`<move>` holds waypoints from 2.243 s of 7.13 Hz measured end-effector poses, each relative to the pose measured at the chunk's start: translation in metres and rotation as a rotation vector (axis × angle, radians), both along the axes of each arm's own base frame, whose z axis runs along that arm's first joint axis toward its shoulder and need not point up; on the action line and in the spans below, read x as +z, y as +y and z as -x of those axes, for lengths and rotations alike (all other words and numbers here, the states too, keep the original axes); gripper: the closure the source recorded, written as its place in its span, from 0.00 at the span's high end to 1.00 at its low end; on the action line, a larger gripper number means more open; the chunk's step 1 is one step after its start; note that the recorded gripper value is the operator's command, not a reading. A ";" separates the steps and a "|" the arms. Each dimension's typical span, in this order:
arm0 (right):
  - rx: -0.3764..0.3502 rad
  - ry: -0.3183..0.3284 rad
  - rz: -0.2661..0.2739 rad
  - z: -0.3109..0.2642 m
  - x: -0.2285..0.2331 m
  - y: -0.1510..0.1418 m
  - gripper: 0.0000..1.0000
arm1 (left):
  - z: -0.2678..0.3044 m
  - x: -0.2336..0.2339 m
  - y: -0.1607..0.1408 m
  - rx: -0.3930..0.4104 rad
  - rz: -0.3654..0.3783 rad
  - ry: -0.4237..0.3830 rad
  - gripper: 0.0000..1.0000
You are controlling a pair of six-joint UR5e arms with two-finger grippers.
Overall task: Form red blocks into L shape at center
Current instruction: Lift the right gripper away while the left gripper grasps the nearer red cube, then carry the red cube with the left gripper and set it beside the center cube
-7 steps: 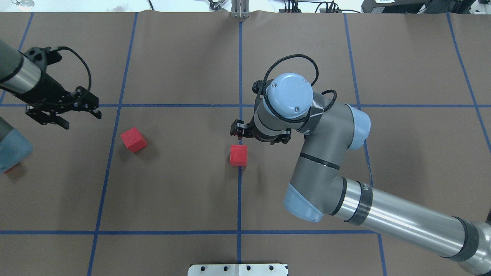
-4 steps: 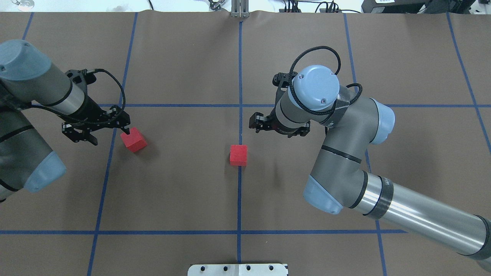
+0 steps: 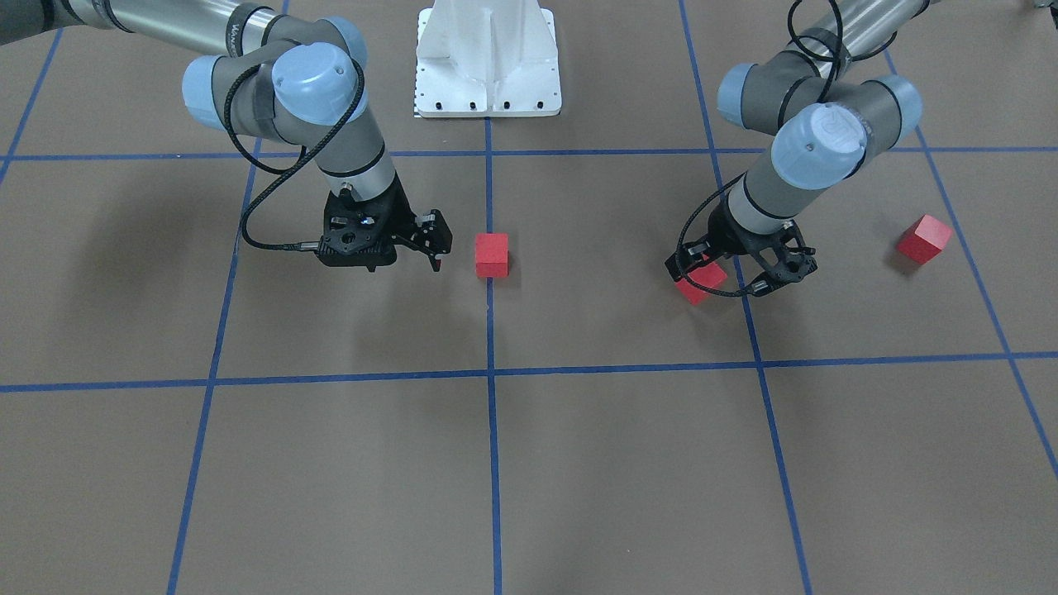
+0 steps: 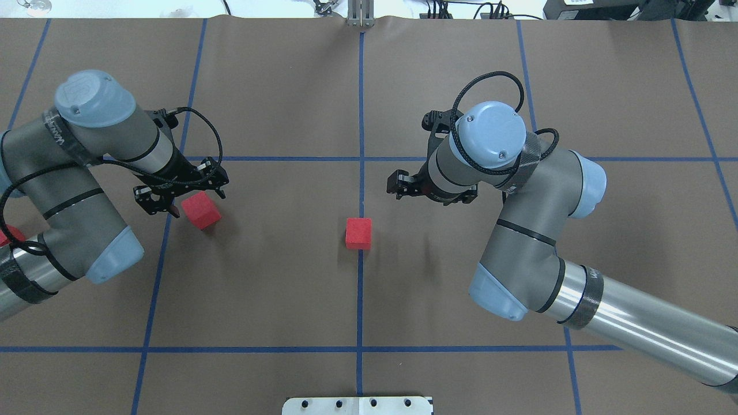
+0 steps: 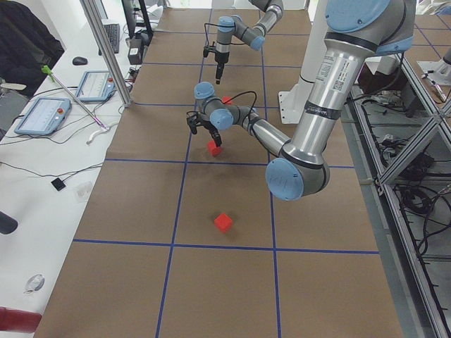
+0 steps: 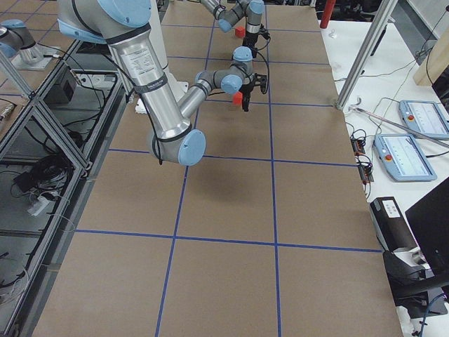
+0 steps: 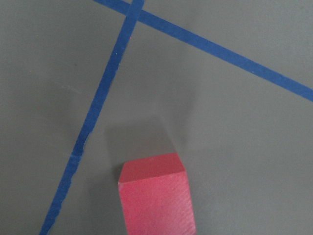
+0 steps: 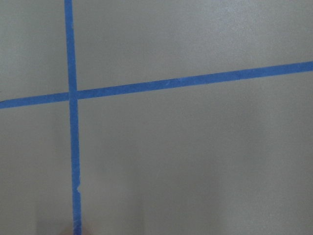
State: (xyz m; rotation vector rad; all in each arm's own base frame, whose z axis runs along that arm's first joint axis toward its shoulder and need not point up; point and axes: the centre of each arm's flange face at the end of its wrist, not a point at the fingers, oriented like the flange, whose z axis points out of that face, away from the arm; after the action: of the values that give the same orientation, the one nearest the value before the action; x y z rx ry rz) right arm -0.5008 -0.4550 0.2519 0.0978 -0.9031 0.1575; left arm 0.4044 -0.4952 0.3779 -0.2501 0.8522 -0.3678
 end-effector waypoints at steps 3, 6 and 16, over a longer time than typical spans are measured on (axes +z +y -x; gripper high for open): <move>0.003 0.003 0.000 -0.001 0.001 -0.001 1.00 | -0.011 0.023 -0.010 -0.003 0.019 -0.020 0.97; 0.007 0.003 -0.001 -0.002 0.001 -0.003 1.00 | -0.015 0.033 -0.010 -0.008 0.037 -0.029 0.00; -0.034 0.001 0.003 -0.162 0.076 -0.051 1.00 | -0.162 -0.218 -0.075 0.224 -0.330 0.028 0.00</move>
State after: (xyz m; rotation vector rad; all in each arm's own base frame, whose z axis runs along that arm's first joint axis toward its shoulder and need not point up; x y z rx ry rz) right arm -0.3383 -0.5058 0.3277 0.0800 -0.9033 0.1273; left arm 0.5660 -0.5702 0.1601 -0.0425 0.8882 -0.0126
